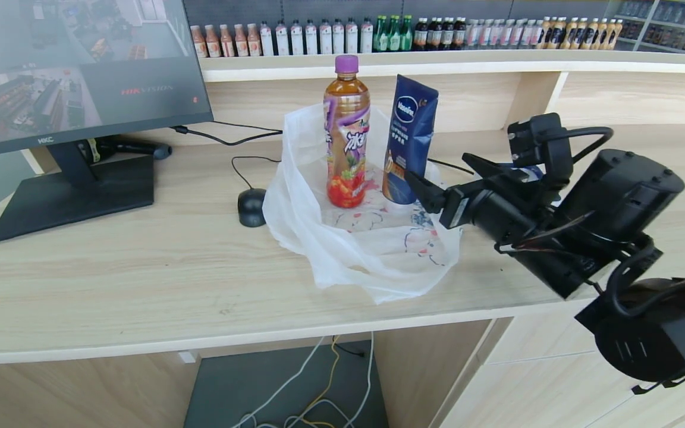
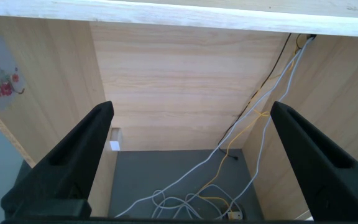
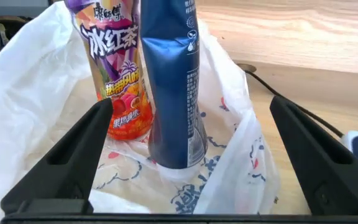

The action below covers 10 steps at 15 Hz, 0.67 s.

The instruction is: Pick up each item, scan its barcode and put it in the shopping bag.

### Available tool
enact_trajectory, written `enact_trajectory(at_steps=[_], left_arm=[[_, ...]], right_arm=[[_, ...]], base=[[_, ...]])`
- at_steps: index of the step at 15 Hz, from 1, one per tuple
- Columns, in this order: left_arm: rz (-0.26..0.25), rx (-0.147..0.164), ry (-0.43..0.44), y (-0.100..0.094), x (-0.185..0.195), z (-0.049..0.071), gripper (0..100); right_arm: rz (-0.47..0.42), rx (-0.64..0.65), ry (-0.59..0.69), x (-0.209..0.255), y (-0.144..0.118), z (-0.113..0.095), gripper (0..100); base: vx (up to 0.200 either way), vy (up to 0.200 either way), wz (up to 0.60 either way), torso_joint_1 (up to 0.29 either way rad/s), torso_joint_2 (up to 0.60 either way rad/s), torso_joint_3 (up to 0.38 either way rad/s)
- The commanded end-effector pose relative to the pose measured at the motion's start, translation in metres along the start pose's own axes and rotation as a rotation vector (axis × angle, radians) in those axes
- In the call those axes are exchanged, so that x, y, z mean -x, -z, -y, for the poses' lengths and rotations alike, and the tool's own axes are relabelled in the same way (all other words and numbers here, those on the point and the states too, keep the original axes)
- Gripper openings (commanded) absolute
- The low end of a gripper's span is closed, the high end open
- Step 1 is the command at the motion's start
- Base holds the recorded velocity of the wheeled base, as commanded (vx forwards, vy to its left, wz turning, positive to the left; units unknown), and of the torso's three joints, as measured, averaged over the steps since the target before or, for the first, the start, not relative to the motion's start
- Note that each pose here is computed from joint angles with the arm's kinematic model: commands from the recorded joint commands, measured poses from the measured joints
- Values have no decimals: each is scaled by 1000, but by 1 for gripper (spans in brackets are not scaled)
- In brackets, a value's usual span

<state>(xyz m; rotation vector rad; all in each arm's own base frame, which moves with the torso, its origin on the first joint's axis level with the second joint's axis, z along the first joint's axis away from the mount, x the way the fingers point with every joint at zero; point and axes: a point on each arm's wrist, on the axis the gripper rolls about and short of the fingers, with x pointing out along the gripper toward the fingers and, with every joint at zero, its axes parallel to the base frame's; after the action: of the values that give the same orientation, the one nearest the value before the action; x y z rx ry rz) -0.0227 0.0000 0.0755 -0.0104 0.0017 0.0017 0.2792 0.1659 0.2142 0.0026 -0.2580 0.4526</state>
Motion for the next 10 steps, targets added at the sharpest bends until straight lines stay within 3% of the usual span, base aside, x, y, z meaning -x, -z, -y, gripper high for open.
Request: enact_trajectory(at_steps=[1, 5, 9, 10], left_arm=[[0, 0, 0, 0, 0, 0, 100], [0, 0, 0, 0, 0, 0, 100], [0, 0, -1, 0, 0, 0, 100], [0, 0, -1, 0, 0, 0, 100]], right_arm=[[40, -4, -4, 36, -21, 2, 100], [-3, -58, 24, 94, -13, -2, 100], [-78, -67, 30, 148, 16, 3, 100], [-137, -60, 24, 175, 27, 5, 100]], base=[[0, 0, 0, 0, 0, 0], [0, 0, 0, 0, 0, 0], [0, 0, 0, 0, 0, 0], [0, 0, 0, 0, 0, 0]])
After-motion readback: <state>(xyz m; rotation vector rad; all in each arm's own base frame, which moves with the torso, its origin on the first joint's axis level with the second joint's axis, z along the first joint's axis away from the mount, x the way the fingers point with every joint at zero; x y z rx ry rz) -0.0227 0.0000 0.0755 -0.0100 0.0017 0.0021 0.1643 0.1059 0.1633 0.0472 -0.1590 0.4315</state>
